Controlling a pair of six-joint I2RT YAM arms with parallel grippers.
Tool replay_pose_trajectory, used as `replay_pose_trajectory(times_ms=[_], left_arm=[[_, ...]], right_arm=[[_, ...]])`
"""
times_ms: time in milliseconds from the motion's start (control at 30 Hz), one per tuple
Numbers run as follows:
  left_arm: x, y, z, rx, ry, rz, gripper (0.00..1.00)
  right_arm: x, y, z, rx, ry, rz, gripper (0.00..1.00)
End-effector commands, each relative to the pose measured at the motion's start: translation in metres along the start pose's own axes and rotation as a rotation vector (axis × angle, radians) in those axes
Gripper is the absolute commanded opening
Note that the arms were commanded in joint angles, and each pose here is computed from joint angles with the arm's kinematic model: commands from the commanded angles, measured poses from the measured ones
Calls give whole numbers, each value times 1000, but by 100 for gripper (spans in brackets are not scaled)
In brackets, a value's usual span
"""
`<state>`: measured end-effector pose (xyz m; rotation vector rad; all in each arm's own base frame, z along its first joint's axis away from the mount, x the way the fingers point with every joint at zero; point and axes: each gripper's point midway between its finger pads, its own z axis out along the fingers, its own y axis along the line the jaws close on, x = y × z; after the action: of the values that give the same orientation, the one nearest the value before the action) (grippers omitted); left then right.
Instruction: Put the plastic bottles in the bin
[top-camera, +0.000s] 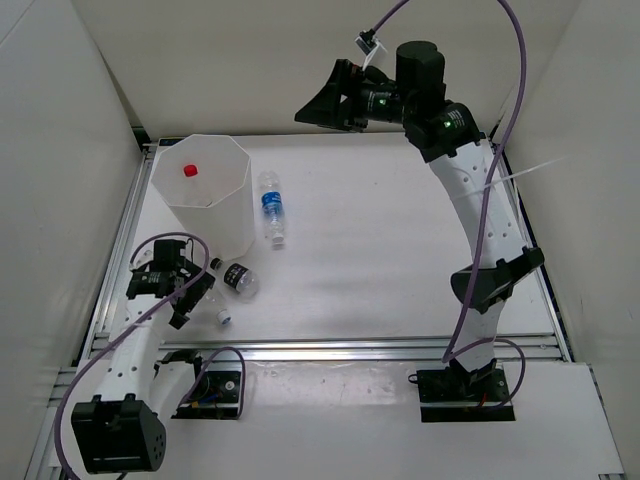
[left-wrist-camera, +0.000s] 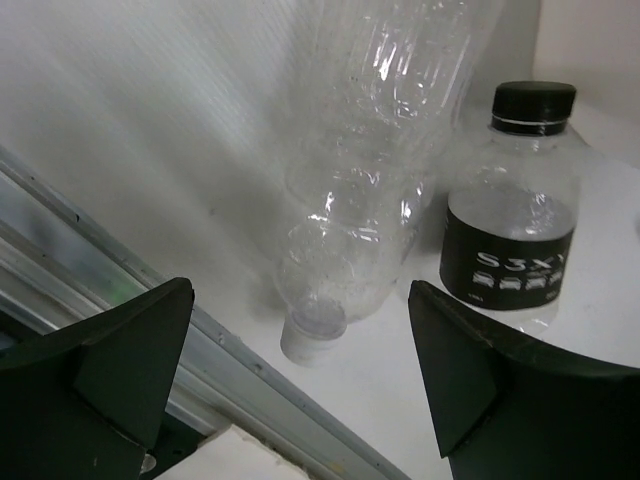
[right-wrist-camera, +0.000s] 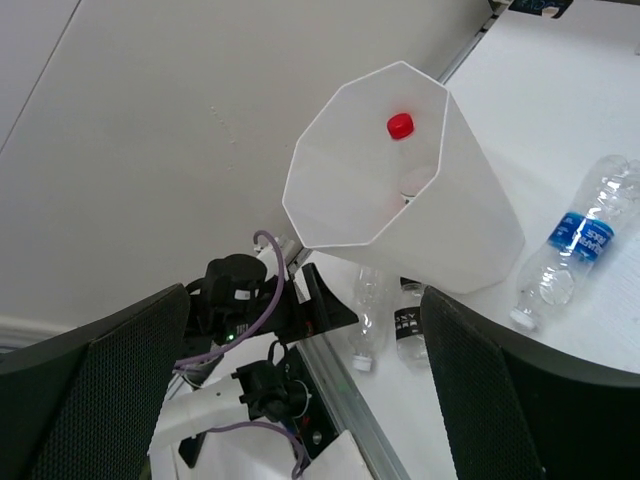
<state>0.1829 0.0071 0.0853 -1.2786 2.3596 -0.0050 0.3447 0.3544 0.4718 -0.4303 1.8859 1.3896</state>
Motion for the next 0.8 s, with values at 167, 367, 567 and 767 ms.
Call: replay_pose_trajectory(times_ms=[167, 367, 567, 767], left_arm=[[1, -7, 37, 13, -19, -2, 100], [8, 7, 46, -27, -27, -17, 77], [-20, -3, -8, -5, -95, -54, 64], [-82, -19, -119, 114, -298, -157, 61]], right_arm=[[-5, 11, -33, -70, 31, -31, 100], [-6, 10, -42, -89, 42, -15, 100], [5, 3, -44, -87, 82, 22, 100], [6, -2, -45, -84, 86, 22, 100]])
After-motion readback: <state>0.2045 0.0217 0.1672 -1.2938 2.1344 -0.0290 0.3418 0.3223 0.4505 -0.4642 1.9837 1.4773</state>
